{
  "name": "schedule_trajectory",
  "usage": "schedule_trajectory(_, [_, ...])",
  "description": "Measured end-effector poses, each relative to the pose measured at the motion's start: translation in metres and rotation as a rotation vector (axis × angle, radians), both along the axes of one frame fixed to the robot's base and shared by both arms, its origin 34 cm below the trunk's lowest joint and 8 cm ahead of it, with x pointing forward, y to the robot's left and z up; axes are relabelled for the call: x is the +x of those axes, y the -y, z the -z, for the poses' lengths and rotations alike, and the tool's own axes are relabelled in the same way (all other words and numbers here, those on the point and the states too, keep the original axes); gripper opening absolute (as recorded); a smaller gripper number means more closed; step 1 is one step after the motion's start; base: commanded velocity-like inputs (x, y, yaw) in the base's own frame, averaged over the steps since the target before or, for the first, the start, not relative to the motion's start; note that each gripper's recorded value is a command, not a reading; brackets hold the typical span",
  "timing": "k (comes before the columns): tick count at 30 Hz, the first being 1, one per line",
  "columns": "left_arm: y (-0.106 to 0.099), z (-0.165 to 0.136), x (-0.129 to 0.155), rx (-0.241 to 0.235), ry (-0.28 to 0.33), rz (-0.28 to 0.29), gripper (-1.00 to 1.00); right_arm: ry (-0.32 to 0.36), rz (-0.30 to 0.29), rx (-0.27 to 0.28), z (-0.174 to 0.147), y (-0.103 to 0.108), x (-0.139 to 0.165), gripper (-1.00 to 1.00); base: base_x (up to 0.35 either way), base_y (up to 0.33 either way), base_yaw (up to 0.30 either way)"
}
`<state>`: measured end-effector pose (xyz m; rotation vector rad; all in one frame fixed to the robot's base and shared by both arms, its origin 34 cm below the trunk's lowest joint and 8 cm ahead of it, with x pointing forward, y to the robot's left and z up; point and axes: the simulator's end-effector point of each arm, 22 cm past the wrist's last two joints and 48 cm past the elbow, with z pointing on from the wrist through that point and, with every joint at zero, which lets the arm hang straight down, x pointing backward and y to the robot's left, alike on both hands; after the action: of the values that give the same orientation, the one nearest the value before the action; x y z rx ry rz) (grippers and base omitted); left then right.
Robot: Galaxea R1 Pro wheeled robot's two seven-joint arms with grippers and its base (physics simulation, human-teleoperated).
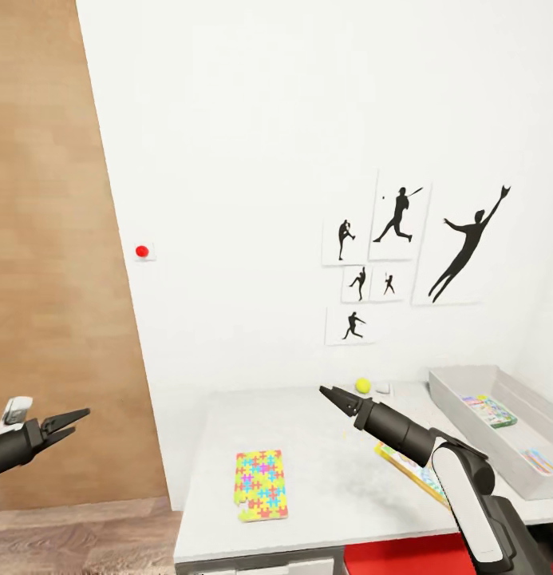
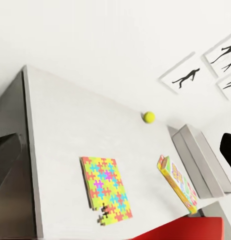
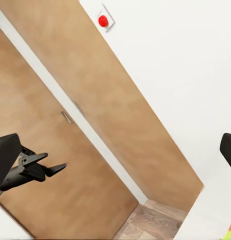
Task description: Put all the toys in the child's room - the three board games (two on the bed and one on the table), the two jigsaw puzzles on the table, and the tennis ball on the table - inside the toy box on the table in the child's room.
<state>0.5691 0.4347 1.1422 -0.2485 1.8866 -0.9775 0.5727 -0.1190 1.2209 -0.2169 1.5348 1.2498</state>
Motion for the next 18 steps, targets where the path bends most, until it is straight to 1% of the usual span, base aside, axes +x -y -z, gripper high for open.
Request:
schedule_trajectory(6, [0.0002,-0.0001,-0.0002,0.015,0.011,0.004,1.0,-0.001,0.002,-0.001,0.0001,0.0002,0.0002,1.0,0.137,0.165,0.285])
schedule_trajectory(14, [0.0003,0.0007,-0.0003,0.019,0.015,0.006,1.0,-0.003,0.007,-0.002,0.0006,0.0011,0.001,1.0,0.205,0.19,0.285])
schedule_trajectory(18, [0.0008,0.0011,-0.0002,0.022,0.017,0.008,1.0,-0.003,0.008,-0.002,0.0005,0.0013,0.0011,1.0,0.231,0.104,0.279])
